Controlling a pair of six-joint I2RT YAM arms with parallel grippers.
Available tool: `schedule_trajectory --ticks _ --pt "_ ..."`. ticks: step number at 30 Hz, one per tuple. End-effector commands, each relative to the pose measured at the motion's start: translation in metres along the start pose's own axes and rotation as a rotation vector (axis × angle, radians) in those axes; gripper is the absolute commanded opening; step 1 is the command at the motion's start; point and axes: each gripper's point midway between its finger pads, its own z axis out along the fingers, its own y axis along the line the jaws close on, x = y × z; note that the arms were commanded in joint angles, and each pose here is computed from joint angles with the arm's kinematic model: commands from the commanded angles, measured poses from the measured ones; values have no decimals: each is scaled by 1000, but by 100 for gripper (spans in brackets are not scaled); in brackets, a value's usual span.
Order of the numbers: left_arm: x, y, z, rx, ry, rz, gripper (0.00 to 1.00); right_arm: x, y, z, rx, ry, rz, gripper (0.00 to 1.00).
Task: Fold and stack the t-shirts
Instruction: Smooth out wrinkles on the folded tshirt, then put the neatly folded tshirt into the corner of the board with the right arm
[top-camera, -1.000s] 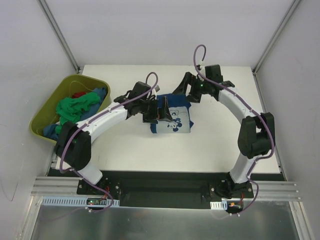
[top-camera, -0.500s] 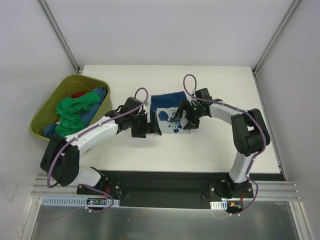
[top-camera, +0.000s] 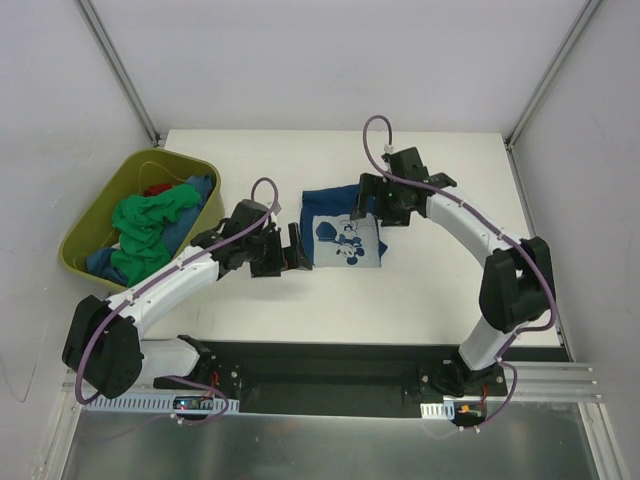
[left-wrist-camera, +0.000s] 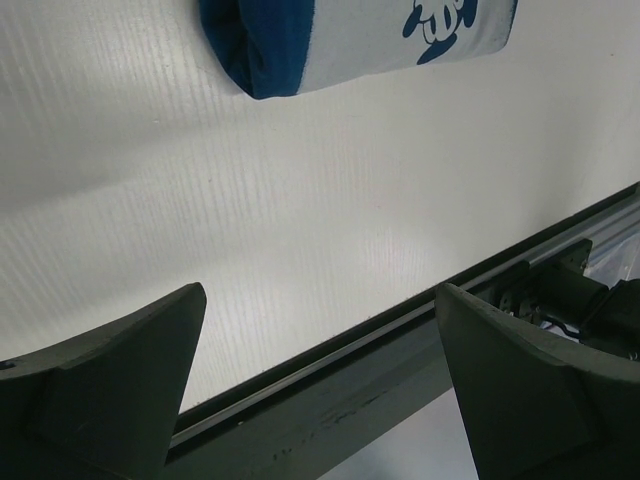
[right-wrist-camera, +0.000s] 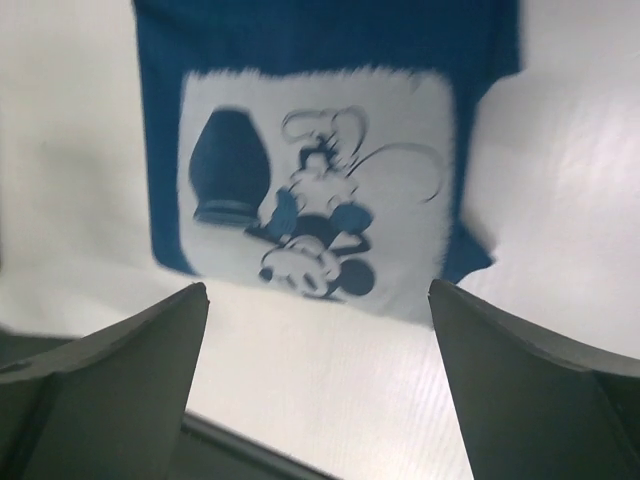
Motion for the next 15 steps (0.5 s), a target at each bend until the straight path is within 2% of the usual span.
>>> schedule_trajectory --ticks 1,6,11,12,15 --pt "-6 10 -7 -24 -33 -5 99 -23 -51 -1 306 0 -114 97" --pt "-9 21 -9 -42 -43 -21 100 -39 -53 29 321 60 -179 99" --pt "-11 28 -10 -51 -49 -39 99 -63 -58 56 344 66 -262 85" --pt "-11 29 -10 -55 -50 -40 99 -55 -65 67 359 115 -264 84" --pt "-12 34 -9 -73 -57 -42 99 -56 -60 80 331 140 -262 73"
